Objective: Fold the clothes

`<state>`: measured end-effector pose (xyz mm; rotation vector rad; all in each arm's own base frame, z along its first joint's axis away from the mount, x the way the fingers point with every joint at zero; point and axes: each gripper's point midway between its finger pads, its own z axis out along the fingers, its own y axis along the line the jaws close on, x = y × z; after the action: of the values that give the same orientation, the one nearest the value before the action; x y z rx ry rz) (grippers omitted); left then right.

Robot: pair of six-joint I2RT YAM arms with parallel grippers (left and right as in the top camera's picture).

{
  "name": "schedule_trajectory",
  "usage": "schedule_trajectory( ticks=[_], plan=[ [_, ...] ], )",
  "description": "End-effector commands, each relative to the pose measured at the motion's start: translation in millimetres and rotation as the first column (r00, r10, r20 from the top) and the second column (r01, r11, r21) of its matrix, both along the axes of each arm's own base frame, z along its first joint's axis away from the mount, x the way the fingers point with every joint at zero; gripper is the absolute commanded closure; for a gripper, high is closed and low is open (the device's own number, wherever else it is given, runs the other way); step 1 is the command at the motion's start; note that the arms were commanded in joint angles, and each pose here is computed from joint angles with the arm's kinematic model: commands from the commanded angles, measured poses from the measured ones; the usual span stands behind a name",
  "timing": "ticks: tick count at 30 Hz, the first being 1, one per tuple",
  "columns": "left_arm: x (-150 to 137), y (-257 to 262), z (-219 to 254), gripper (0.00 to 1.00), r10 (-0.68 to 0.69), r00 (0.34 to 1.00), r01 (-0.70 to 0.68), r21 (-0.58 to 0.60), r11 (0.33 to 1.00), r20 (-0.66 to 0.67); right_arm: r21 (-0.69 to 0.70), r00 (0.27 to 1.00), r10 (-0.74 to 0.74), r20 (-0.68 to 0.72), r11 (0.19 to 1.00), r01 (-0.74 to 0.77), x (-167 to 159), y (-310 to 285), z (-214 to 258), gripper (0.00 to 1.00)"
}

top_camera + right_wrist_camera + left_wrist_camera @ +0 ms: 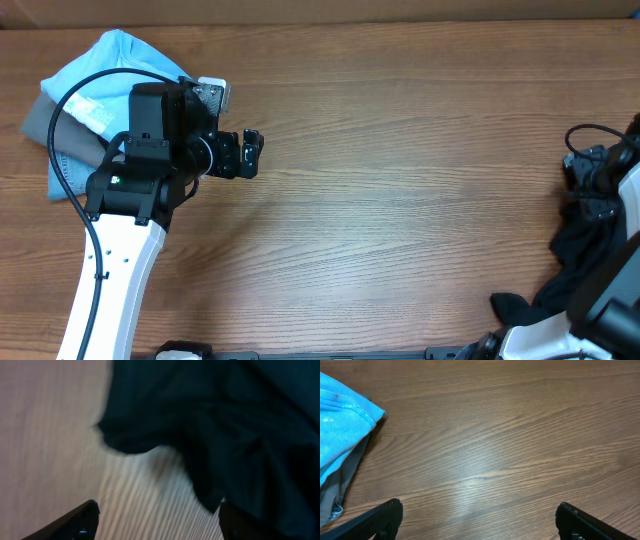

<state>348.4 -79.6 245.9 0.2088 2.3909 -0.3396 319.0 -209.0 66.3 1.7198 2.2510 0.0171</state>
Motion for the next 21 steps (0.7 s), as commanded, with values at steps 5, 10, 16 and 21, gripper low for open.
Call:
schedule_trajectory(
  ticks=[5, 10, 16, 21],
  plan=[
    [5, -2, 13, 0.0, 0.005, 0.999, -0.004, -0.029, 1.0, 0.032, 0.02, 0.998, -0.035, -0.043, 0.999, 0.035, 4, -12, -31, 0.37],
    [6, -2, 14, 0.0, 0.005, 0.999, -0.004, -0.031, 1.0, 0.04, -0.008, 0.997, -0.04, -0.06, 0.999, 0.039, 3, -15, -32, 0.43],
    [8, -2, 16, 0.0, 0.006, 0.999, -0.004, -0.031, 0.999, 0.049, 0.085, 0.997, 0.067, 0.046, 0.994, -0.071, 25, 4, -28, 0.96],
    [8, -2, 17, 0.0, 0.005, 0.999, -0.003, -0.032, 0.999, 0.053, 0.123, 0.818, 0.447, 0.362, 0.847, -0.518, 85, 70, 16, 0.96]
  ],
)
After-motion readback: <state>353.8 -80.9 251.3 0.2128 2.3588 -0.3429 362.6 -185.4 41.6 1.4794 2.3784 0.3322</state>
